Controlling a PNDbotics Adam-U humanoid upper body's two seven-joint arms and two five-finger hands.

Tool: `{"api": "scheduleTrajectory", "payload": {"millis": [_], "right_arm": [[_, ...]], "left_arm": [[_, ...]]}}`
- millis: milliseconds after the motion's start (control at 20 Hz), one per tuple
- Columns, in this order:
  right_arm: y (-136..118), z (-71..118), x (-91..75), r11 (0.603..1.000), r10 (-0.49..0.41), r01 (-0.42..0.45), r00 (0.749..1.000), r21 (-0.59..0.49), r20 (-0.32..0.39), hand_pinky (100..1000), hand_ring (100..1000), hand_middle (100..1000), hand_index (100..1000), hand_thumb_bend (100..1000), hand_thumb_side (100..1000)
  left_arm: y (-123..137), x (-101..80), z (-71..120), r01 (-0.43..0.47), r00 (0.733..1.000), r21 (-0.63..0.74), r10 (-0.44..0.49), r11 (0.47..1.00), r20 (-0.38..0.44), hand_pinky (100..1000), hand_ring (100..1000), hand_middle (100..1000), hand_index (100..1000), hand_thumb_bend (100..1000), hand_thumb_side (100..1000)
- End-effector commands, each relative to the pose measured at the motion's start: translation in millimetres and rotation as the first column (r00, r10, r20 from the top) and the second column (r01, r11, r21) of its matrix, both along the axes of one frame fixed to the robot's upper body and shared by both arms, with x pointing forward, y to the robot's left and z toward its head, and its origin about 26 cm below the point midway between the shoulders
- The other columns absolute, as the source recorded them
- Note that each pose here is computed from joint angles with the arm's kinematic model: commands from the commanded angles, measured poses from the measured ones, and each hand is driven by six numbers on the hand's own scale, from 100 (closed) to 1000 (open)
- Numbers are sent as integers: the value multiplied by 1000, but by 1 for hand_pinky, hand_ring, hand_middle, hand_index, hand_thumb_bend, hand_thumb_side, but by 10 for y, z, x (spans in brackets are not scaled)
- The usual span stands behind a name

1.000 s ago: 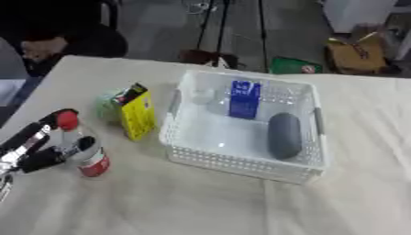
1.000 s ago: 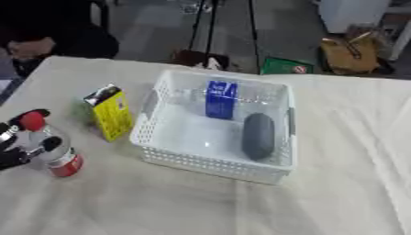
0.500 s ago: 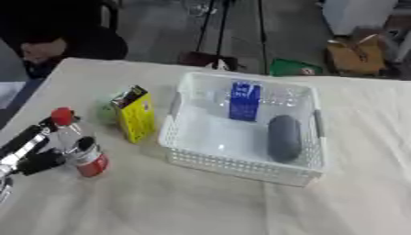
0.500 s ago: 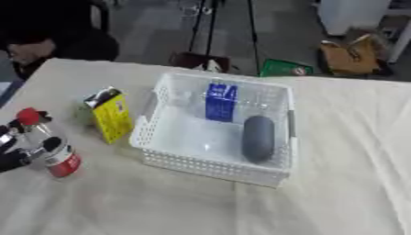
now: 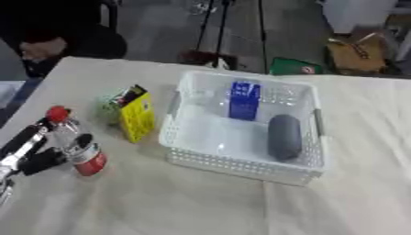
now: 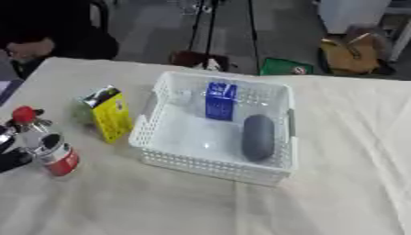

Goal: Pick up objects on the table and place them in the box.

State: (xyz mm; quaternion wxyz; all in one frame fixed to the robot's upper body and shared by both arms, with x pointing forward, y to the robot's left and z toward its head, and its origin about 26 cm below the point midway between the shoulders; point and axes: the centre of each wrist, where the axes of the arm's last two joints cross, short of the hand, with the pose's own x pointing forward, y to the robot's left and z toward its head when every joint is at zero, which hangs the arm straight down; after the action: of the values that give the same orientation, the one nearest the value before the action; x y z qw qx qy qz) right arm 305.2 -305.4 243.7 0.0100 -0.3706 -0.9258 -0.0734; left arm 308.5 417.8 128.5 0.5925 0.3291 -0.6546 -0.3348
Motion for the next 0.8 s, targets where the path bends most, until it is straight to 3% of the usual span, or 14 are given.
{"api": "scheduleTrajectory", "payload": {"millis": [50,350,700,800], "right_arm": [[-11,85,-33,1000,-9,9,999,-6,37,804,782,657,823,100,1000],[-14,91,-33,1000,-14,14,999,4,43,803,782,657,823,100,1000],[-11,97,-31,1000,-17,16,999,9,50,803,782,657,822,100,1000],[-14,99,-32,1000,-19,19,998,13,53,803,782,657,822,100,1000]], "left_arm": [[36,12,100,-4,1000,9,4,1000,26,1000,1000,1000,825,488,802],[32,14,88,9,1000,-3,-9,1000,16,1000,1000,1000,777,485,779],[22,15,86,34,999,-7,-34,999,-1,1000,1000,1000,786,458,735],[13,14,74,53,999,-12,-53,999,-11,1000,969,957,787,424,698]]}}
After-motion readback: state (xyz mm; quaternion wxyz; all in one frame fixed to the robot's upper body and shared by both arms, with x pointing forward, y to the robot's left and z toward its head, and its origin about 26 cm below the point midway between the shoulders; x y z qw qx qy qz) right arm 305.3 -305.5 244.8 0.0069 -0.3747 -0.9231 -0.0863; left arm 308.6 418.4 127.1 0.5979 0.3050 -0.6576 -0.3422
